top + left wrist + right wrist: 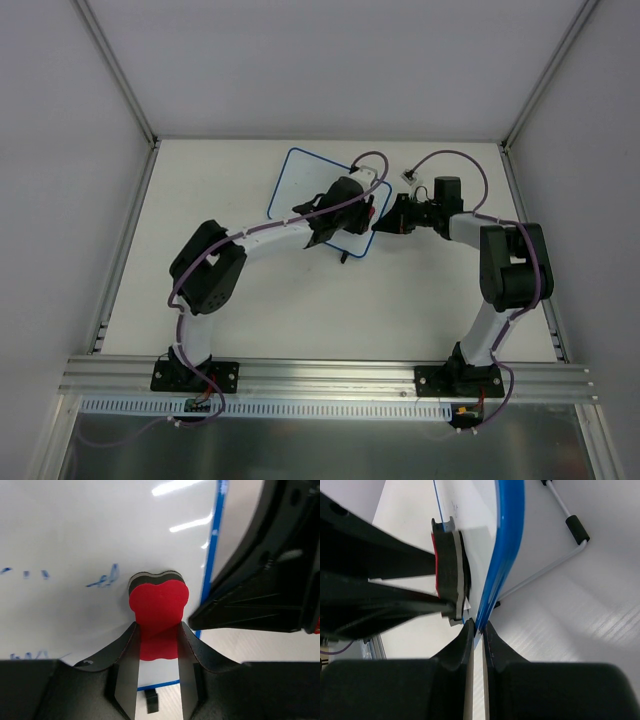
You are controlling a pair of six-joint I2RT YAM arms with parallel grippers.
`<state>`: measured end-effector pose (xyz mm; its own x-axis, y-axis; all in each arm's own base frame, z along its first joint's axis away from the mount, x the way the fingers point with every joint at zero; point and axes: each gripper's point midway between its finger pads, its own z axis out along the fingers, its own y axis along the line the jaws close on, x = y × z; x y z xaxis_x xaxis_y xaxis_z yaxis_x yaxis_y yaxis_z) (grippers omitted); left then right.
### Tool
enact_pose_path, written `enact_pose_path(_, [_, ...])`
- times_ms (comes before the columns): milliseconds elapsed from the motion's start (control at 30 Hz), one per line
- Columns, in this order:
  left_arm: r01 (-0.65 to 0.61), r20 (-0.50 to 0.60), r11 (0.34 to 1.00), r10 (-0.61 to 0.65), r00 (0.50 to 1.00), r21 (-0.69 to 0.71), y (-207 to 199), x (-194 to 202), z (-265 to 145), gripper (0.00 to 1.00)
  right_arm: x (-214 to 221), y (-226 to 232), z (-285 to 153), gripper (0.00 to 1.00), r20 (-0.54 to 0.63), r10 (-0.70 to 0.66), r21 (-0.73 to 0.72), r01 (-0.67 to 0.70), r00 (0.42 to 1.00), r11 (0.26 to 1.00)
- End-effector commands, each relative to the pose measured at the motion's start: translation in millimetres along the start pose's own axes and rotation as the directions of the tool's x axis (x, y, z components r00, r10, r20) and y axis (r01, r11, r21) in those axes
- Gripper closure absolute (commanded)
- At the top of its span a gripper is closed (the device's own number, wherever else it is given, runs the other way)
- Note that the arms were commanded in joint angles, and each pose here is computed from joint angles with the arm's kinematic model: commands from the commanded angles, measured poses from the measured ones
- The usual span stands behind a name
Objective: Erase the whiteboard
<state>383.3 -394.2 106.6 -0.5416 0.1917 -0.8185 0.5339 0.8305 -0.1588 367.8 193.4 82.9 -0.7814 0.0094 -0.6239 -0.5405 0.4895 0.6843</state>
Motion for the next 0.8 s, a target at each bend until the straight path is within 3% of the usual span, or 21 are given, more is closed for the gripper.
enact_pose_path(0, [0.063, -0.074, 0.976, -0.08, 0.994, -0.21, 80.2, 27.2, 0.5, 1.0, 14.5, 11.7, 2.8, 1.0, -0.034, -0.065, -0.017, 0.065, 0.997, 0.998])
enact_pose_path(167, [0.107, -0.055, 0.951, -0.128, 0.99, -0.291, 133.1, 14.4, -15.4, 1.0, 17.5, 13.2, 2.4, 1.0, -0.038, -0.064, -0.022, 0.063, 0.997, 0.998])
enact_pose_path(400, [0.105, -0.075, 0.937, -0.137, 0.988, -0.334, 170.5, 10.7, -21.1, 1.0, 21.0, 14.9, 1.7, 1.0, -0.042, -0.064, -0.026, 0.063, 0.997, 0.998])
enact_pose_path(767, [0.22, -0.044, 0.875, -0.264, 0.964, -0.43, 232.7, 14.3, -38.1, 1.0, 22.7, 16.8, 2.4, 1.0, -0.047, -0.067, -0.037, 0.065, 0.997, 0.997])
